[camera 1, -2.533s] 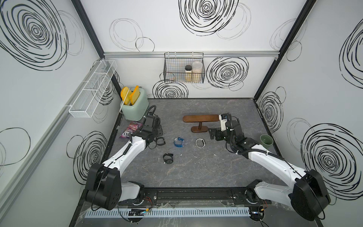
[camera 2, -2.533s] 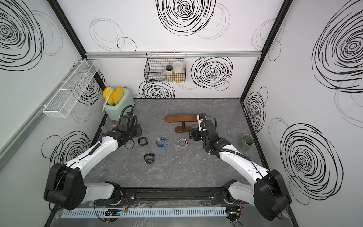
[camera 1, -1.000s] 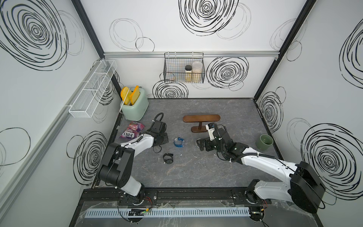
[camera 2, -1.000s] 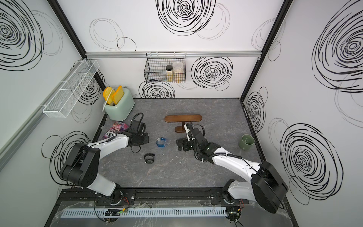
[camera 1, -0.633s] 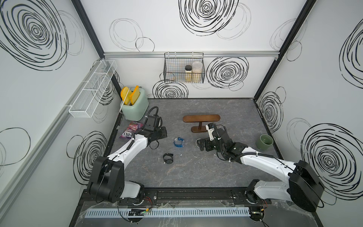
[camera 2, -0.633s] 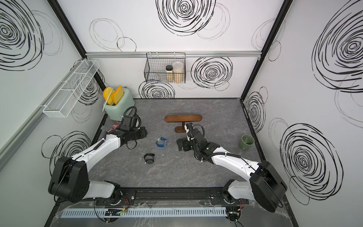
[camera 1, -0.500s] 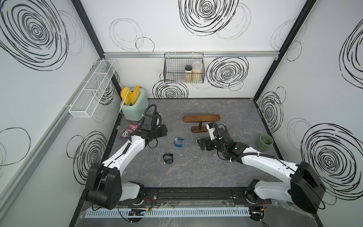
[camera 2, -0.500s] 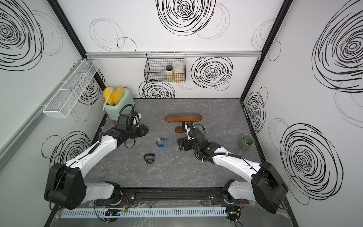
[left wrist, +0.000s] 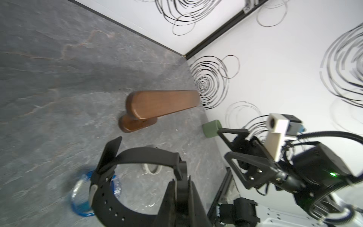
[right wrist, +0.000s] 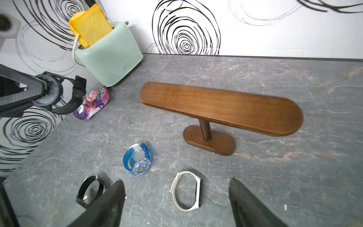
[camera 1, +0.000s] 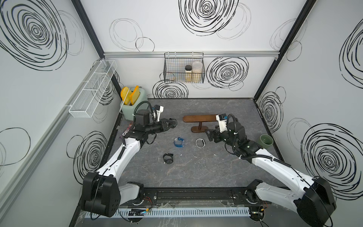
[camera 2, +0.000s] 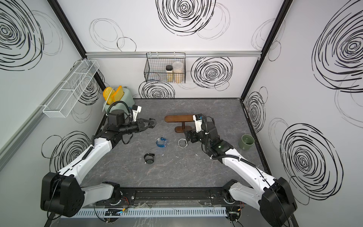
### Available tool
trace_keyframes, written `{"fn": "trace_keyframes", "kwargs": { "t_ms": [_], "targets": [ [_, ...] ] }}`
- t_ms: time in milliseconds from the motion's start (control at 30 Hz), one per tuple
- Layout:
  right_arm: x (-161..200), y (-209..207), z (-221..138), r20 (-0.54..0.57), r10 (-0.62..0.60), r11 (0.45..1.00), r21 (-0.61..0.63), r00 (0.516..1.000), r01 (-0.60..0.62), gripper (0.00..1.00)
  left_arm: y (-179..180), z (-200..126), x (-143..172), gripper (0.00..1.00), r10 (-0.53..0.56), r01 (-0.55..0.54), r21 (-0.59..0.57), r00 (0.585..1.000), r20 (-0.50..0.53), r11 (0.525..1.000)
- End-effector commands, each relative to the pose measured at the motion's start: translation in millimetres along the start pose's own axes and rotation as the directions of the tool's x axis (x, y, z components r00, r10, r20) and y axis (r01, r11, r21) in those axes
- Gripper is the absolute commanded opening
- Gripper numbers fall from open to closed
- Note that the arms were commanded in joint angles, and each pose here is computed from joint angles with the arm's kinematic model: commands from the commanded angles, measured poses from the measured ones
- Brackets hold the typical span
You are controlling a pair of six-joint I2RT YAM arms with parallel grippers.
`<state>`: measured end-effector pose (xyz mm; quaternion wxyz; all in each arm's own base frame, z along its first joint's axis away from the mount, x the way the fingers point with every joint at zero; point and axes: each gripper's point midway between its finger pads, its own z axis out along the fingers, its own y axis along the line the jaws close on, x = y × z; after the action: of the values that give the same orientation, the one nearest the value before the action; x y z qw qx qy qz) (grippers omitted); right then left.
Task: Place watch on stand
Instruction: Pick up the watch at the center of the board.
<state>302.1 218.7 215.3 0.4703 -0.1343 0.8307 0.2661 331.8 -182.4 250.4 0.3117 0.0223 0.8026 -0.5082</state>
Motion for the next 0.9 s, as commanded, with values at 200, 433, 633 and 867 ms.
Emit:
{"fn": "trace_keyframes", "kwargs": {
  "t_ms": [200,433,633,867],
  "targets": [
    [-50,60,-1,0.09,0.067,0.945,-0.324,0.994,-0.034,0.71,-88,-14,12,0.0,0.101,-0.089,0.341,0.995,-0.016,0.936],
    [-60,86,-1,0.088,0.115,0.88,-0.471,0.989,-0.06,0.67,-101,-15,16,0.0,0.094,-0.076,0.397,0.995,-0.027,0.915],
    [-61,108,5,0.064,0.123,0.837,-0.542,0.99,-0.069,0.63,-101,-12,22,0.0,0.088,-0.065,0.414,0.995,-0.038,0.908],
    [-60,126,12,0.066,0.101,0.819,-0.572,0.993,-0.046,0.61,-106,-7,27,0.0,0.074,-0.041,0.428,0.995,-0.06,0.903]
  ]
}}
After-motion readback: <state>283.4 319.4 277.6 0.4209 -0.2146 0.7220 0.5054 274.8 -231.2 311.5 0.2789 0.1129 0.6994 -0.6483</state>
